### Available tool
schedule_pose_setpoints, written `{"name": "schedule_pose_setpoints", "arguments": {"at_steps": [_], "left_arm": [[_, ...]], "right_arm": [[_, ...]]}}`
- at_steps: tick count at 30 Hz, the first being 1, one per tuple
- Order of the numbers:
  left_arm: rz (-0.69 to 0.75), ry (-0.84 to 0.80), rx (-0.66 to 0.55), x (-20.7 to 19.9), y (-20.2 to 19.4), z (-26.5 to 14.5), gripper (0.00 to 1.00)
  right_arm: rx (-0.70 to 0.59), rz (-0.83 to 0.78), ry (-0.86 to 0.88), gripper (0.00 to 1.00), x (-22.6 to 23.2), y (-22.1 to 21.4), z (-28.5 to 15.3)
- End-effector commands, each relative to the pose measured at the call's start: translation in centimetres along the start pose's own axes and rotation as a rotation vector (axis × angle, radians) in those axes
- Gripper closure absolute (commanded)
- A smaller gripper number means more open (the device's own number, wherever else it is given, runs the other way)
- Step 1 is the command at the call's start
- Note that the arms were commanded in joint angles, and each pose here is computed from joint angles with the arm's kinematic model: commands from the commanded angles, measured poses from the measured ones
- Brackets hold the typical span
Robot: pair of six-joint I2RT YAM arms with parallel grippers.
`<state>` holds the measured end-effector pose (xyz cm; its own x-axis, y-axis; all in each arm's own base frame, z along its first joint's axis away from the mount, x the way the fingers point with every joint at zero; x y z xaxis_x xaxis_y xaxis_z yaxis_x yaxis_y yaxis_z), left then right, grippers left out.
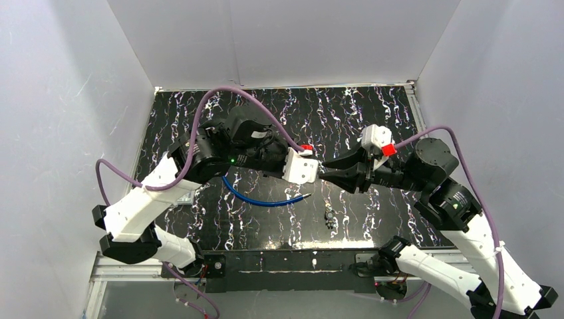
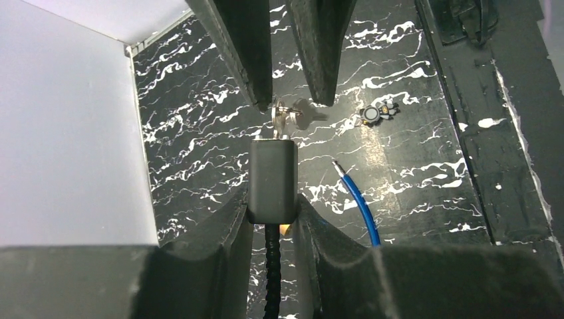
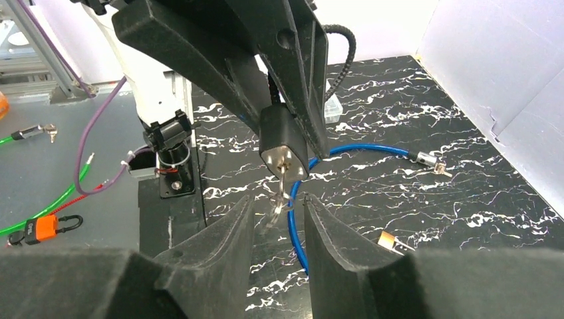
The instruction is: Unlock with the key
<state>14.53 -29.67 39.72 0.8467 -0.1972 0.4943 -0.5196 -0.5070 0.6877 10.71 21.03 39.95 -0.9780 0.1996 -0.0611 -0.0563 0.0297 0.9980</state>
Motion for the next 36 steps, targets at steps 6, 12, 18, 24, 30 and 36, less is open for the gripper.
{"name": "schedule_pose_setpoints", "arguments": {"at_steps": [6, 12, 18, 24, 30, 36], "left_arm": [[-0.021, -0.023, -0.017, -0.4, 0.5, -0.6, 1.0], [-0.011, -0.009, -0.028, -0.2, 0.8, -0.9, 1.0], [0.0, 0.001, -0.046, 0.1, 1.3, -1.2, 1.0], [0.032, 0.016, -0.077, 0.6, 2.3, -1.9, 1.0], [0.119, 0.04, -0.103, 1.1, 2.9, -2.3, 1.0], [0.223, 0.082, -0.112, 1.8, 3.5, -2.3, 1.0]], "right_arm": [[-0.056, -0.078, -0.045, 0.65, -0.1, 2.1, 0.4], [-0.006, -0.072, -0.06, 0.81, -0.6, 1.2, 1.1], [0.04, -0.058, -0.102, 0.86, -1.3, 0.1, 1.3], [0.072, -0.044, -0.149, 0.97, -2.2, -0.5, 1.5], [0.061, 0.034, -0.144, 0.99, -2.0, -0.7, 2.0], [0.039, 0.171, -0.113, 0.99, -1.3, -0.9, 2.8]]}}
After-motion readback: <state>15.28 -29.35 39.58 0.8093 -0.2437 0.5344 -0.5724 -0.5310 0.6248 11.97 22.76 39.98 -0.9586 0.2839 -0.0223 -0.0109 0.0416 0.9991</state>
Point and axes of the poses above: each gripper's point midway between its finger pads, its own z axis out along the fingers, its own x axis along the line the jaws close on, y = z × x, the point moved 3 cm from there along -z, back along the fingers, and after that the axes turned 1 degree about -z, right-handed, at the moved point
